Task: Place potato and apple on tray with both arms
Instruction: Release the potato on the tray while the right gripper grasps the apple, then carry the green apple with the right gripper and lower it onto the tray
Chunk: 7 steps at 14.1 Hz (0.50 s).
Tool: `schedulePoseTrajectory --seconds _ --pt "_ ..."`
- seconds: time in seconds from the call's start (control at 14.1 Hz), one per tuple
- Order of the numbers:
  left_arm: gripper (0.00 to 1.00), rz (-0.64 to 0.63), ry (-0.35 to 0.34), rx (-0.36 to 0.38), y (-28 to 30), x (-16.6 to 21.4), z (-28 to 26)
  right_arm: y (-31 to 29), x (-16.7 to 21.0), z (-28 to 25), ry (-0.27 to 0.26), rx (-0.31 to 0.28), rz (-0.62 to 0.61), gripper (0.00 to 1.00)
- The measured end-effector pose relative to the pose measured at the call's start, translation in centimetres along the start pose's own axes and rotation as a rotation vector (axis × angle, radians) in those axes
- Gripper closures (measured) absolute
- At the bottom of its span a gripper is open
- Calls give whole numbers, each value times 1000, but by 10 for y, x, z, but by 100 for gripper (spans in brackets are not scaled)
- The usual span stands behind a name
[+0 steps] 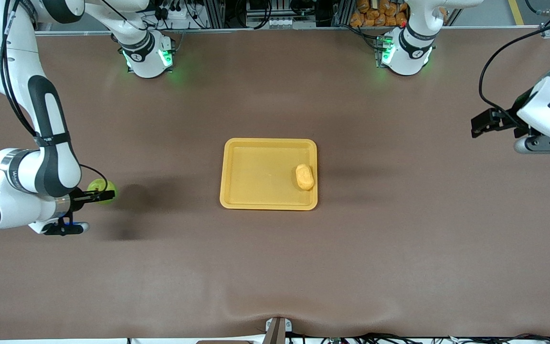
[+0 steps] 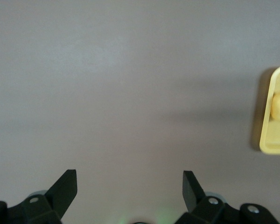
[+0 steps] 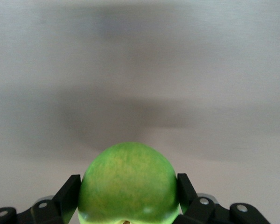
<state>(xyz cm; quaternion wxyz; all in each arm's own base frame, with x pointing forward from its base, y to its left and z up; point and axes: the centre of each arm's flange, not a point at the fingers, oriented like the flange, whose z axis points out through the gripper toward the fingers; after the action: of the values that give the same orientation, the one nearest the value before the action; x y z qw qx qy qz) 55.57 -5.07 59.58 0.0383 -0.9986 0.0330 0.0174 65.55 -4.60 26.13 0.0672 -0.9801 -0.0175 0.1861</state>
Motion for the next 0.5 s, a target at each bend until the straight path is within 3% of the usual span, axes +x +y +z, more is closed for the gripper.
schedulePoseTrajectory --seconds 0.36,0.5 --pt "0 43 -5 -2 -13 -24 -17 -66 4 5 -17 2 68 11" --pt "0 37 2 -7 -17 -26 -21 -104 4 10 -24 34 106 11"
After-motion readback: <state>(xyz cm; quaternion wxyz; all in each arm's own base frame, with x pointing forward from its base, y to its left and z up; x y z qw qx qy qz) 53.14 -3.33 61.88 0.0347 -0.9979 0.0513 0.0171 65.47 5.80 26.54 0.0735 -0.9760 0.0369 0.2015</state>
